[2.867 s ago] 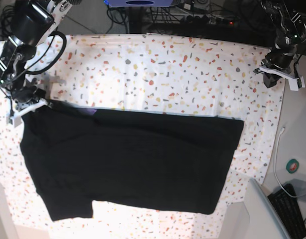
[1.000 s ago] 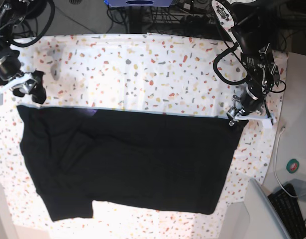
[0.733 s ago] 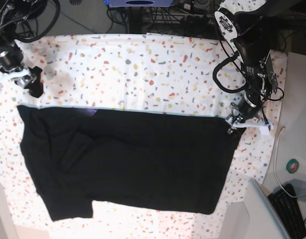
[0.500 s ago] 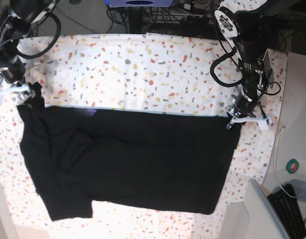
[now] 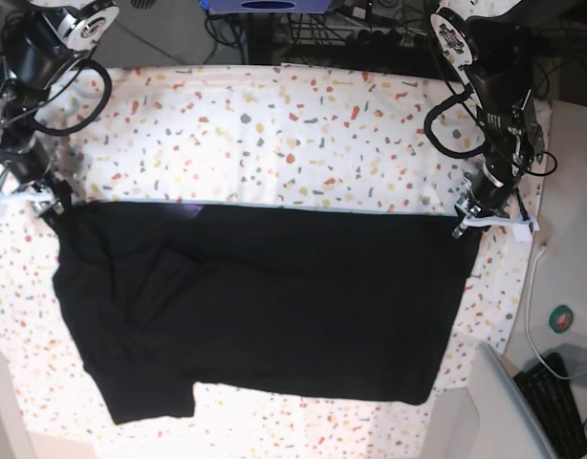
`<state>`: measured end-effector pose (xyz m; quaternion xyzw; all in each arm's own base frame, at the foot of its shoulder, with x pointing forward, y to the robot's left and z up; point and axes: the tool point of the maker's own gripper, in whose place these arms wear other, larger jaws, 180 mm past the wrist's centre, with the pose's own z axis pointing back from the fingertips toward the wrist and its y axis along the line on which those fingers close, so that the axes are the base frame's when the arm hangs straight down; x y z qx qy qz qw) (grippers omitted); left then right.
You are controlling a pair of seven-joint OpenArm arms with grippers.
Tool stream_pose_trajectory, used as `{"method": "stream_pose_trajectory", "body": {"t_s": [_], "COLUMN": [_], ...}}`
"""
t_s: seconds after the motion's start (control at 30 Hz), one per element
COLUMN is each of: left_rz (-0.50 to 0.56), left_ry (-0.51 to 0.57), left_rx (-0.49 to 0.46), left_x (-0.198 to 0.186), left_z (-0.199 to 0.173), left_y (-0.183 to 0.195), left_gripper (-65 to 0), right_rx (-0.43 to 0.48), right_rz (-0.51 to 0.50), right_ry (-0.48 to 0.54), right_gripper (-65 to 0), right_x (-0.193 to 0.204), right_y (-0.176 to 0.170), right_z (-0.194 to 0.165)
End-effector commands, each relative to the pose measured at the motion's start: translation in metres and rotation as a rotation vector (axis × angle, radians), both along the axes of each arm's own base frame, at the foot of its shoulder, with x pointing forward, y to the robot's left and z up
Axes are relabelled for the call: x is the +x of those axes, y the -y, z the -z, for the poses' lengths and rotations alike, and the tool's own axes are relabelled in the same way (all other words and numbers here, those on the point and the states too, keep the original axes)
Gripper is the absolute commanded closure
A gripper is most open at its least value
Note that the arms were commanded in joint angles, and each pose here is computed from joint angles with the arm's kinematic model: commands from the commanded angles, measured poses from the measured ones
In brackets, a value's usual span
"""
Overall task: Layout the t-shirt on the table in an organized manner, then fold the t-shirt properly
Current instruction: 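Grasp the shirt's edge corners with both grippers, then lift the shirt edge with both grippers and pull it taut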
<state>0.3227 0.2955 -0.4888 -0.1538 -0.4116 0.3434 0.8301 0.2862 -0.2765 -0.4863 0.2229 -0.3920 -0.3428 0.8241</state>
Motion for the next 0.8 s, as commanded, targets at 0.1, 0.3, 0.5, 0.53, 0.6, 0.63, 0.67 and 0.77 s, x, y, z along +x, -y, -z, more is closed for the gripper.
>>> {"method": "stream_pose_trajectory", "body": {"t_s": [0.1,0.3,0.5,0.53,0.6,0.63,0.67,0.77], "left_rz": [-0.01,-0.01,0.056,0.077,0.1,0.101,0.102,0.101], "left_ry": [-0.01,-0.01,-0.024,-0.026,-0.025,-0.017,-0.008,0.009], "left_rx": [0.023,0.025,0.036,0.04,0.054,0.06,0.069,0.086], "left_x": [-0.003,-0.003,0.002,0.003,0.003,0.003,0.004,0.006], "left_z": [-0.001,-0.002,0.001,0.001,0.0,-0.002,-0.006,-0.013], "left_y": [-0.009,-0.01,0.006,0.011,0.015,0.015,0.014,0.011], "left_gripper": [0.0,0.0,0.0,0.0,0.0,0.0,0.0,0.0], "right_rx": [-0.015,-0.039,-0.063,-0.065,-0.065,-0.062,-0.049,0.027], "right_rz": [0.017,0.019,0.018,0.018,0.023,0.041,0.075,0.128], "right_ry": [0.053,0.051,0.045,0.048,0.046,0.039,0.043,0.025], "right_gripper": [-5.4,-2.6,-24.5,-29.0,-32.9,-32.0,-30.6,-25.7], "right_x": [0.015,0.014,0.012,0.012,0.01,0.003,-0.002,-0.019], "right_y": [0.01,0.023,0.034,0.035,0.036,0.04,0.045,0.046], "right_z": [-0.015,-0.018,-0.022,-0.023,-0.022,-0.02,-0.019,-0.012]}}
